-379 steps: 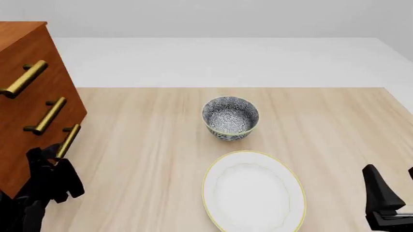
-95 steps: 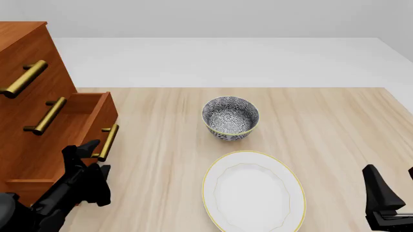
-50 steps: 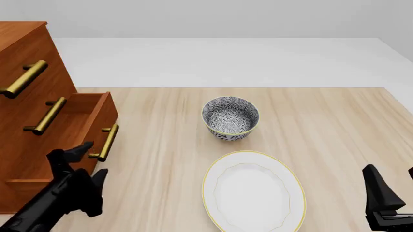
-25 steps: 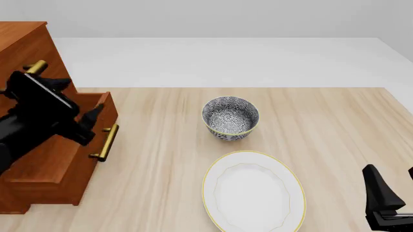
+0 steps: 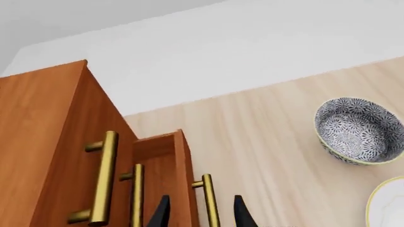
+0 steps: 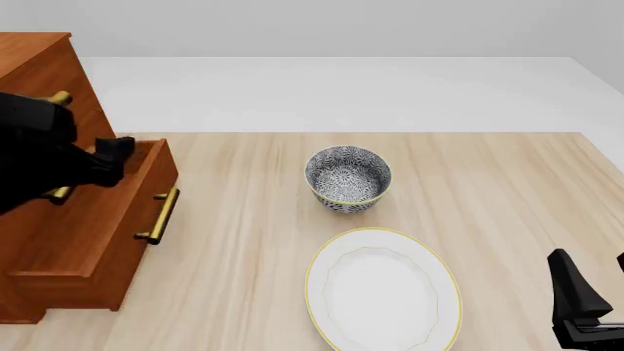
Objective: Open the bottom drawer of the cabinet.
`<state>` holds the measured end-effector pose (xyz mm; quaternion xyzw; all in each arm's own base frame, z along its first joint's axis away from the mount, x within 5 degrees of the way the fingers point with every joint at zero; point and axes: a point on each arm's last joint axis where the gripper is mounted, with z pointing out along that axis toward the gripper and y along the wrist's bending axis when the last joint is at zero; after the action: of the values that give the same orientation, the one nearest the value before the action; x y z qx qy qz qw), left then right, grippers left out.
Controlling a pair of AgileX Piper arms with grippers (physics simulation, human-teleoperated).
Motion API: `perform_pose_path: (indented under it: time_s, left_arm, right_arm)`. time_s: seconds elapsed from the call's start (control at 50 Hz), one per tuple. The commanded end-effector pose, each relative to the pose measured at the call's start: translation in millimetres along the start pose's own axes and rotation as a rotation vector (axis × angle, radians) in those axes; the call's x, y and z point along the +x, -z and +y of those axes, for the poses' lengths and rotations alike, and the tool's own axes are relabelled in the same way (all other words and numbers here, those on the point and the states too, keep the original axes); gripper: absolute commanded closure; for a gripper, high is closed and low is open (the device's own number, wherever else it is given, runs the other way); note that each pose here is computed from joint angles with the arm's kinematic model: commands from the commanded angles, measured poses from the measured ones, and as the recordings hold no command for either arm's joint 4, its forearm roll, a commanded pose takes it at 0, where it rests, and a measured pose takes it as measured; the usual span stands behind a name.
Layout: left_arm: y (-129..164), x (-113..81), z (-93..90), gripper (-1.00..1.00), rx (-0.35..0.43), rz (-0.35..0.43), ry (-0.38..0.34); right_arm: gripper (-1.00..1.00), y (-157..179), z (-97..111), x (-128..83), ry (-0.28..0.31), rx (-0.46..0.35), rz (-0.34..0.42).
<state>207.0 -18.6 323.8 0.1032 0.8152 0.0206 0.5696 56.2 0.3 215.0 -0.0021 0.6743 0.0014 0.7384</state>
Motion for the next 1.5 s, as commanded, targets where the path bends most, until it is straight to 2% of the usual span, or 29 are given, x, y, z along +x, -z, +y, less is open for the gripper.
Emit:
perform_pose_path:
  time_s: [0.02, 0.16, 0.22, 0.26, 0.4, 0.68, 1.5]
  left_arm:
    - [-1, 10.4, 7.6, -1.0, -0.036, 0.048, 0.103]
    - [-12, 27.2, 9.3, -1.0, -0.05, 0.096, 0.146]
    - [-16, 32.4, 10.1, -1.0, -0.053, 0.113, 0.128]
    - [-19, 34.4, 9.6, -1.0, -0.052, 0.121, 0.151]
    - [-33, 45.7, 8.0, -1.0, -0.048, 0.152, 0.167]
    - [-35, 68.7, 5.8, -1.0, -0.054, 0.196, 0.202]
    - [-53, 108.1, 0.6, -1.0, -0.06, 0.275, 0.272]
  right_arm:
    - [-1.0, 0, 0, 0, 0.0, 0.0, 0.0]
    - [-1.0, 0, 0, 0, 0.0, 0.0, 0.0]
    - [-1.0, 0, 0, 0, 0.0, 0.0, 0.0]
    - [-1.0, 0, 0, 0, 0.0, 0.0, 0.0]
    - [-1.0, 0, 0, 0, 0.0, 0.0, 0.0]
    - [-1.0, 0, 0, 0, 0.0, 0.0, 0.0]
    - [-1.0, 0, 0, 0, 0.0, 0.0, 0.0]
